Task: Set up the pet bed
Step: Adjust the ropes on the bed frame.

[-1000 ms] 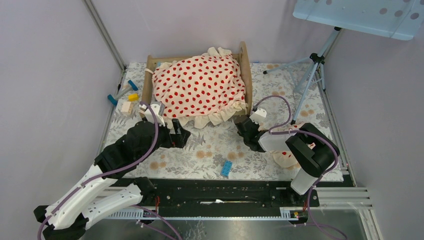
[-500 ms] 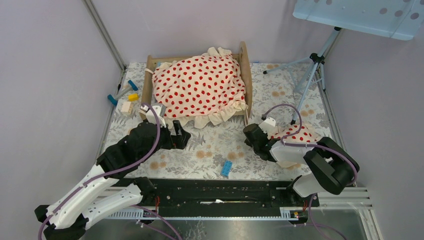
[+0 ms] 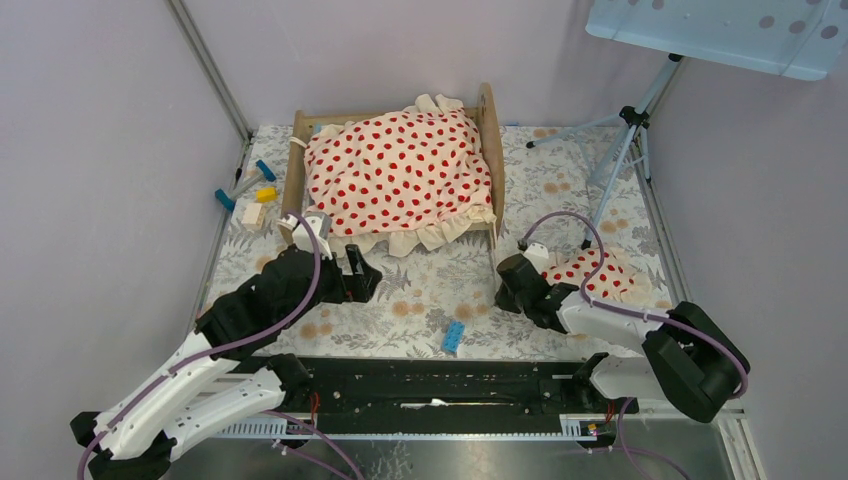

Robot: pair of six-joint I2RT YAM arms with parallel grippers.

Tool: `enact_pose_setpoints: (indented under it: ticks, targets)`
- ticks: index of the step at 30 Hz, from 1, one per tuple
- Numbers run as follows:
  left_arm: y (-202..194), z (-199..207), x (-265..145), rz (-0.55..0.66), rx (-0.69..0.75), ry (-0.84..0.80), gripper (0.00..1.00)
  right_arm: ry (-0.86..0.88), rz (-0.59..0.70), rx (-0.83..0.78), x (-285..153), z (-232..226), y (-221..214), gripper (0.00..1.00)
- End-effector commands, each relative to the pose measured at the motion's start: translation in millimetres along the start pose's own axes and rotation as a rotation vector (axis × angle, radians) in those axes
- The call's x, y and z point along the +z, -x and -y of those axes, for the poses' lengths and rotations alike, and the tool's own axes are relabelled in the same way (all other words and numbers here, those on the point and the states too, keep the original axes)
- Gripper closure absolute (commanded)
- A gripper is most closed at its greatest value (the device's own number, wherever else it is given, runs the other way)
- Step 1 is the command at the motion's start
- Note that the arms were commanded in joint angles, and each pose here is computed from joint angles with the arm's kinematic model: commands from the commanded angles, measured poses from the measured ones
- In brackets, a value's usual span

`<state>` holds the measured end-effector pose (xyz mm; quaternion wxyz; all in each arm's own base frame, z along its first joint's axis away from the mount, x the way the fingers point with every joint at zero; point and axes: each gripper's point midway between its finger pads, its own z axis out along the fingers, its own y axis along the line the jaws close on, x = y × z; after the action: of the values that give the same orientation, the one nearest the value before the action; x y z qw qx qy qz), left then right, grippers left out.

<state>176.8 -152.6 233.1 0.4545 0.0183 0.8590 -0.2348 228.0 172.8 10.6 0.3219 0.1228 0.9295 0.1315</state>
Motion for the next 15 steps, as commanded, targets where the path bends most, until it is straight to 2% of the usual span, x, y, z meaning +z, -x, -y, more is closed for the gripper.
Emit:
enact_pose_setpoints:
  ticks: [1,6,9,12,15]
  targets:
    - [10,8,-3,0.043,-0.037,-0.038,0.02,-0.089,-0.15,-0.089,-18,34,-35,0.88]
    - [8,8,-3,0.035,-0.044,-0.043,0.02,-0.1,-0.149,-0.079,-25,38,-35,0.86]
    - [5,8,-2,0.029,-0.048,-0.042,0.02,-0.104,-0.147,-0.074,-26,39,-34,0.8]
    - [4,7,-1,0.027,-0.048,-0.042,0.02,-0.105,-0.118,-0.067,-27,39,-29,0.78]
    - [4,7,-1,0.026,-0.051,-0.043,0.02,-0.105,-0.079,-0.06,-31,37,-18,0.67]
